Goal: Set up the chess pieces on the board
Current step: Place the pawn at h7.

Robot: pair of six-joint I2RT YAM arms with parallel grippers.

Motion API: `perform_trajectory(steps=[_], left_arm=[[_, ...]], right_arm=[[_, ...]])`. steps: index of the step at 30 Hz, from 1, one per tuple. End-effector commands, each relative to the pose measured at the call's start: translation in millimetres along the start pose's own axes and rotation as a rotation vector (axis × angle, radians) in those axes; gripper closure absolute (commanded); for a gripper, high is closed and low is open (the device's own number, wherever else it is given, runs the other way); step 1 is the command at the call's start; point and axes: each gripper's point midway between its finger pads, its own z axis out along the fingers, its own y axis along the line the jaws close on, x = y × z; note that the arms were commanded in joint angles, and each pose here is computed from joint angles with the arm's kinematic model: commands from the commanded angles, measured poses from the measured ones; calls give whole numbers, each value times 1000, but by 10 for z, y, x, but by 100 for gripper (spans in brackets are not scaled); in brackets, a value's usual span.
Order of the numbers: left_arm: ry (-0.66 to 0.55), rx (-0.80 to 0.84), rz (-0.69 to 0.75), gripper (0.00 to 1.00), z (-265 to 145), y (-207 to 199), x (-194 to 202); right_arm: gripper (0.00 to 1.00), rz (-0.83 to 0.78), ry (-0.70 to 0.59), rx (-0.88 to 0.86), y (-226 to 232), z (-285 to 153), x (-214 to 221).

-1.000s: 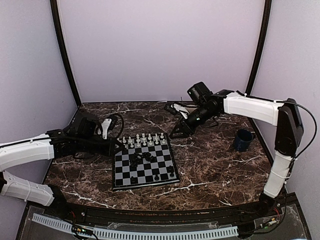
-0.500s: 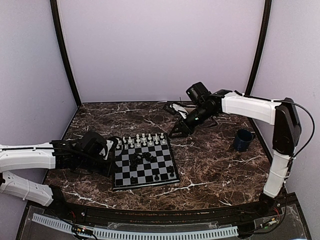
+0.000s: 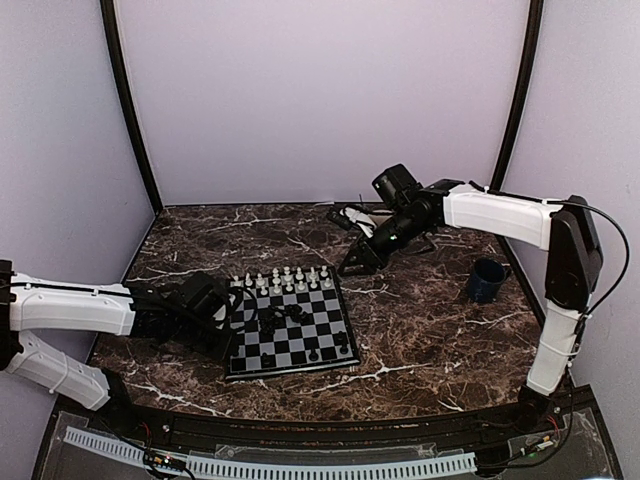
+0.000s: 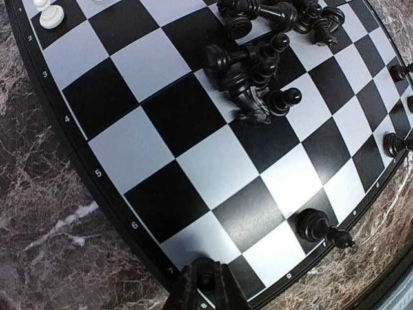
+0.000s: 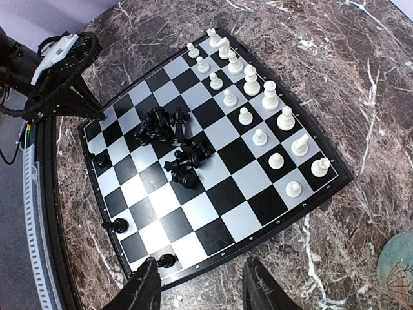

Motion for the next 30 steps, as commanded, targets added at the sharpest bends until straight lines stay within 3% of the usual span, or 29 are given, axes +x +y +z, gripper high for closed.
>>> perform_trajectory(steps=[1, 30], left_arm=[[5, -6, 2, 87, 24, 10, 28], [-3, 4, -2, 84, 67, -41, -40]], right_arm=[[56, -19, -19, -7, 14, 22, -66], [56, -16, -6, -21, 12, 73, -13]])
